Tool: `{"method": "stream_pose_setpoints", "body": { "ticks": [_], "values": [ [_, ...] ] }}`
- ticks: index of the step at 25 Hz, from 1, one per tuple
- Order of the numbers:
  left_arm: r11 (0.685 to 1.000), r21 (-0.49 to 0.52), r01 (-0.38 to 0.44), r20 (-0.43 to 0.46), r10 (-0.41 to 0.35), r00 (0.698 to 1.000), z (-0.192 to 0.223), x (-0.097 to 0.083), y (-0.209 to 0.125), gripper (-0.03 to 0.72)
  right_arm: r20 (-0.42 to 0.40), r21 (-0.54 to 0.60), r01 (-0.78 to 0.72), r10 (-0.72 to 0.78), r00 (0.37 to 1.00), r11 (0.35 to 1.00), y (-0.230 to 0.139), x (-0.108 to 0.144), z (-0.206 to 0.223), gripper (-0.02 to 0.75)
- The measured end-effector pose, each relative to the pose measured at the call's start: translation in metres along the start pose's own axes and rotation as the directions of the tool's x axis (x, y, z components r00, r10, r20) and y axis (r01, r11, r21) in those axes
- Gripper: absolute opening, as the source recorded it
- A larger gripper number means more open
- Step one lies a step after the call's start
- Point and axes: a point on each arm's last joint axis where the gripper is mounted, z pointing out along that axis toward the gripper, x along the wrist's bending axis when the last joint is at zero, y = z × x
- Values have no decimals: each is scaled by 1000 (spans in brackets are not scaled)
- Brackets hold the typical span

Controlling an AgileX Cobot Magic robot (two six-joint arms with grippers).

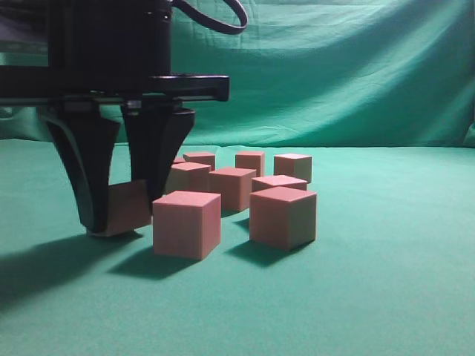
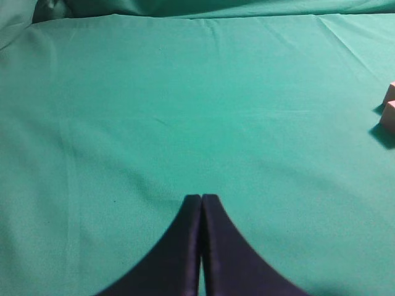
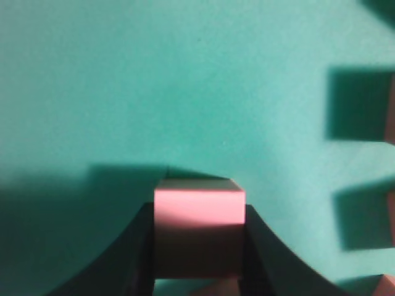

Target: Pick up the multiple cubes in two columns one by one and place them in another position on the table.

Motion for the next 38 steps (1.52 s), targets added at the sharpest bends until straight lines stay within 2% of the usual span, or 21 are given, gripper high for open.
{"method": "stream_pose_setpoints", "body": {
  "ticks": [10, 16, 18, 26, 29, 31, 34, 37, 38],
  "values": [
    [1000, 0, 0, 0, 0, 1000, 0, 0, 0, 0, -1, 1, 4, -4, 1000, 1000, 0, 0, 1, 259],
    [1000, 0, 0, 0, 0, 1000, 0, 0, 0, 0, -30, 11, 40, -40, 999, 999, -1, 3, 2, 548],
    [1000, 0, 0, 0, 0, 1000, 0, 0, 0, 0, -31, 11, 50, -50, 998, 999, -1, 3, 2, 607],
    [1000, 0, 0, 0, 0, 1000, 0, 0, 0, 0, 19, -127, 84, -82, 996, 988, 5, -5, -52, 596],
    [1000, 0, 0, 0, 0, 1000, 0, 0, 0, 0, 23, -187, 74, -71, 997, 980, 10, -8, -89, 454],
    [1000, 0, 0, 0, 0, 1000, 0, 0, 0, 0, 23, -226, 65, -62, 998, 972, 11, -11, -117, 329],
    [1000, 0, 0, 0, 0, 1000, 0, 0, 0, 0, 18, -294, 51, -48, 999, 955, 6, -15, -159, 102],
    [1000, 0, 0, 0, 0, 1000, 0, 0, 0, 0, 9, -380, 38, -38, 999, 924, -7, -20, -199, 0],
    [1000, 0, 0, 0, 0, 1000, 0, 0, 0, 0, 8, -412, 36, -36, 999, 910, -13, -22, -212, 0]
  ]
}}
